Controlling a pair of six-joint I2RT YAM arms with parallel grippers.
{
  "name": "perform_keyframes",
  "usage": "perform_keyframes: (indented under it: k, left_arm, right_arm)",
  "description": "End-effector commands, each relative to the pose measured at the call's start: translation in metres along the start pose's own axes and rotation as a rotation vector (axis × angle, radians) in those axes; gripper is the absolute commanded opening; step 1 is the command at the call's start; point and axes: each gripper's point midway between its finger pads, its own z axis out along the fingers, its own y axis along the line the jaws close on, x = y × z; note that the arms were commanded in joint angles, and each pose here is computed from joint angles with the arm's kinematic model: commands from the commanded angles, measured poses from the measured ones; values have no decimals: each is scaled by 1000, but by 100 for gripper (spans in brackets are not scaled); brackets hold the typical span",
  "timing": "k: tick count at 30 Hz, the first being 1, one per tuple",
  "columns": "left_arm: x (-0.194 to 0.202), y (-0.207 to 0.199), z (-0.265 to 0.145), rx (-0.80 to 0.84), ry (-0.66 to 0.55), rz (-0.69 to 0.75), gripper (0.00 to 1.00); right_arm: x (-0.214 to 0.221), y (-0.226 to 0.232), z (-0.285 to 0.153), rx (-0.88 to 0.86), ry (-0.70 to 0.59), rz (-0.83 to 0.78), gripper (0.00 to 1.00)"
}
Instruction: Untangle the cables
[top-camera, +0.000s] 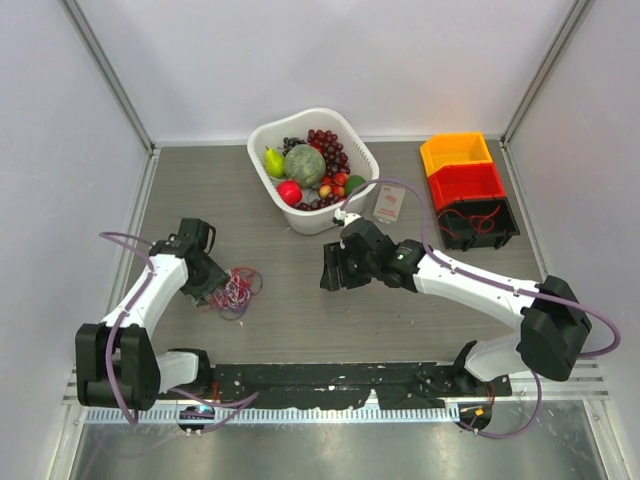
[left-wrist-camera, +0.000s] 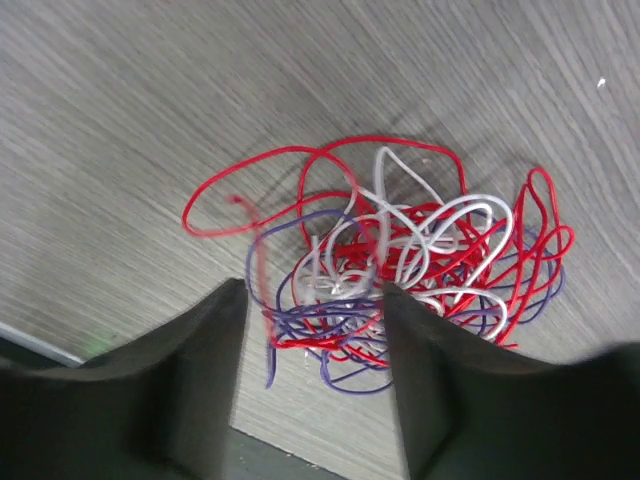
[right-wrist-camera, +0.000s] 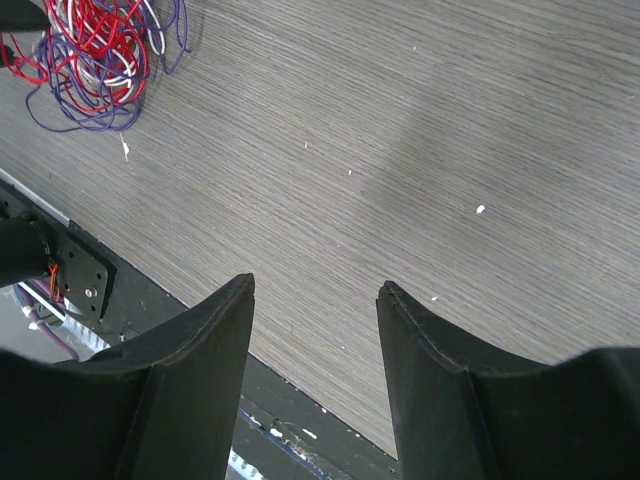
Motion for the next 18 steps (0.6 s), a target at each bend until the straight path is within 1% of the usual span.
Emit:
perform_keyframes:
  k: [1,2,3,4,5,7,10,14,18]
  left_arm:
    - [-4,-12,-1,78,-2,19,42]
    - [-3,-16,-3,103,3,28,32]
    - [-1,-17,-6,119,9,29,17]
    - [1,-19,-10,142,17,32,6]
    - [1,-19,-15,159,13,32,1]
    - [-2,-17,-28,176,-16,27,0]
    - [-10,-12,-53,160,-58,77,0]
    - [-25,-23,-95,225,-112,134,0]
    - [-30,-42,-140,341,-185,219,0]
  right_arm:
    - [-16,10,-13,-28,-66,10,57]
    - [-17,10,-14,-27,-67,9,57]
    - [-18,10,-14,-26,-70,10,57]
    - [-17,10,-14,-25,-66,9,57]
    - [-17,9,-14,-22,-67,9,57]
    - [-17,10,-13,-26,-63,3,57]
    - [-16,10,-9,-22,-48,-6,57]
    - [-18,15,-4,-38,-29,-20,57]
    - [-23,22,3,-54,-19,-33,57]
